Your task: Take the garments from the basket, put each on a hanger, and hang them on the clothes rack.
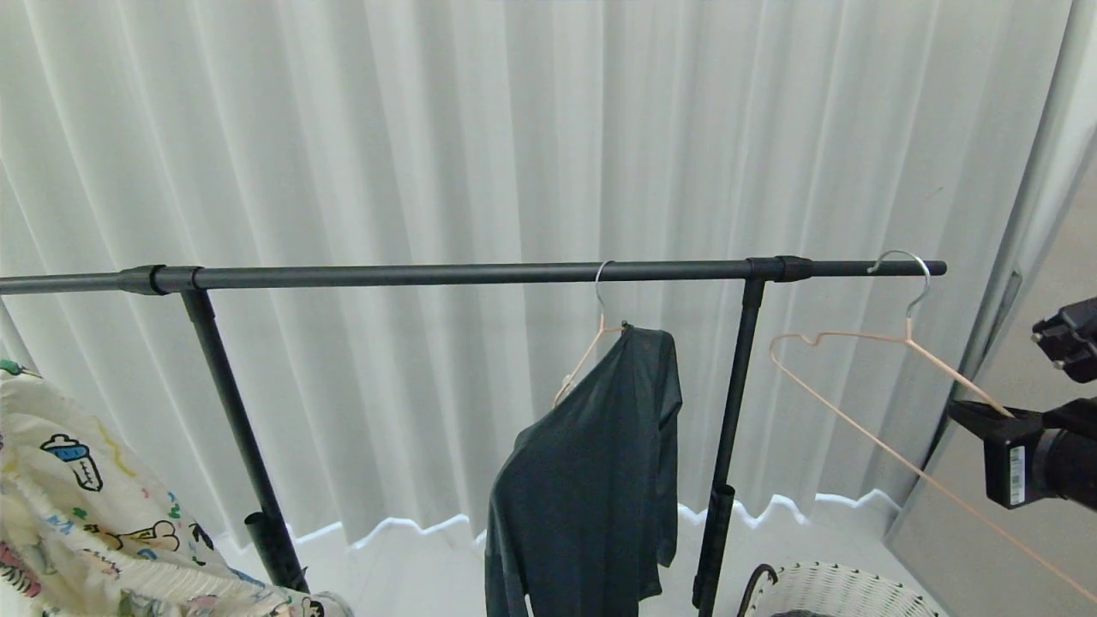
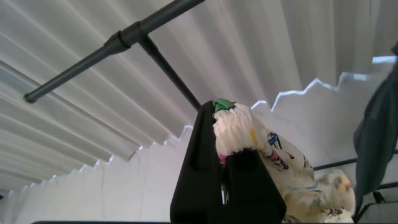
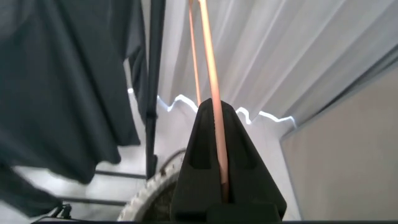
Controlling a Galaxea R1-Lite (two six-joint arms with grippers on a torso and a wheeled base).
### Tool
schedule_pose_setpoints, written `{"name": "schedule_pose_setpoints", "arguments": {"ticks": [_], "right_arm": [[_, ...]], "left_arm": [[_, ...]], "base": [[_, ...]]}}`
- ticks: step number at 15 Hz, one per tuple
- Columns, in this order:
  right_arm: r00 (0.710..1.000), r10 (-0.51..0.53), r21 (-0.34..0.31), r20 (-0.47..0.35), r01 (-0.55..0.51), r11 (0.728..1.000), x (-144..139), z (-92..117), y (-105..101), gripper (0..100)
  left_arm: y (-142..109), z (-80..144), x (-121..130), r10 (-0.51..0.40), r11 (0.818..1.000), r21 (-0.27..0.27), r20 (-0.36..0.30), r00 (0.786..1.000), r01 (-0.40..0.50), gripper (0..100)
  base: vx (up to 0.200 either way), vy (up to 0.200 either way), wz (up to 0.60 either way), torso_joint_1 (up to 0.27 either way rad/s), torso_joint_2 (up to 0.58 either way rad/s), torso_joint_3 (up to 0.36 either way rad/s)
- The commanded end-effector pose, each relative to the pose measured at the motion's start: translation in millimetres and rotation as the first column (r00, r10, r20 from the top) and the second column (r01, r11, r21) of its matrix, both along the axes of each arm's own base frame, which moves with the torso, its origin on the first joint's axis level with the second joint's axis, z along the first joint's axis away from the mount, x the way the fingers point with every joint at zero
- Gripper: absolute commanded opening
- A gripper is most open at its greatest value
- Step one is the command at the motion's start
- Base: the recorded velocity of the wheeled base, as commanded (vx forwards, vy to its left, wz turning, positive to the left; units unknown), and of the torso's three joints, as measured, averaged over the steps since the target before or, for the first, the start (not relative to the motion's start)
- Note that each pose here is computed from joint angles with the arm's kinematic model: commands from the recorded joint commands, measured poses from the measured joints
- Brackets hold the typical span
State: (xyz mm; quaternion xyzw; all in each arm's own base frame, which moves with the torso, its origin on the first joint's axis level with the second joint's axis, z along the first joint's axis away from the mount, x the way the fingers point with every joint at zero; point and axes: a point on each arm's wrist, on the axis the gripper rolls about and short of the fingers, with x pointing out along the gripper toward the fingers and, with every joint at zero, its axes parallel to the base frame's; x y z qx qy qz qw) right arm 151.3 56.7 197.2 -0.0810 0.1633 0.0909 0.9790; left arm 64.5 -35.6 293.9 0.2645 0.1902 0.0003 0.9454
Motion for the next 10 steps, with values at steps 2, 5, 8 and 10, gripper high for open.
{"name": "schedule_pose_setpoints", "arguments": {"ticks": [2,5,8,10], "right_arm": [[0.999,0.002,0.009,0.036,-0.002,1.0,-19,0,-8,0],[0.999,0.002,0.01,0.037,-0.002,1.0,-23,-2,-10,0],[0.999,0.005,0.014,0.046,-0.005,1.0,-26,-2,-11,0],[0.999,0.005,0.015,0.048,-0.005,1.0,-28,-2,-11,0]], "left_arm": [[-1,-4,1,-0.001,1.0,0.011,-0.013,1.0,0.001,0],[-2,-8,3,-0.001,1.0,0.01,-0.012,1.0,0.001,0],[-4,-12,5,-0.001,1.0,0.008,-0.009,1.0,0.001,0],[-5,-15,6,0.001,1.0,0.006,-0.005,1.0,0.0,0]], "base": [[-0.2,0.0,0.0,-0.005,0.0,0.007],[-0.2,0.0,0.0,0.002,0.0,0.002],[-0.2,0.0,0.0,0.002,0.0,-0.001],[0.0,0.0,0.0,0.0,0.0,0.0]]}}
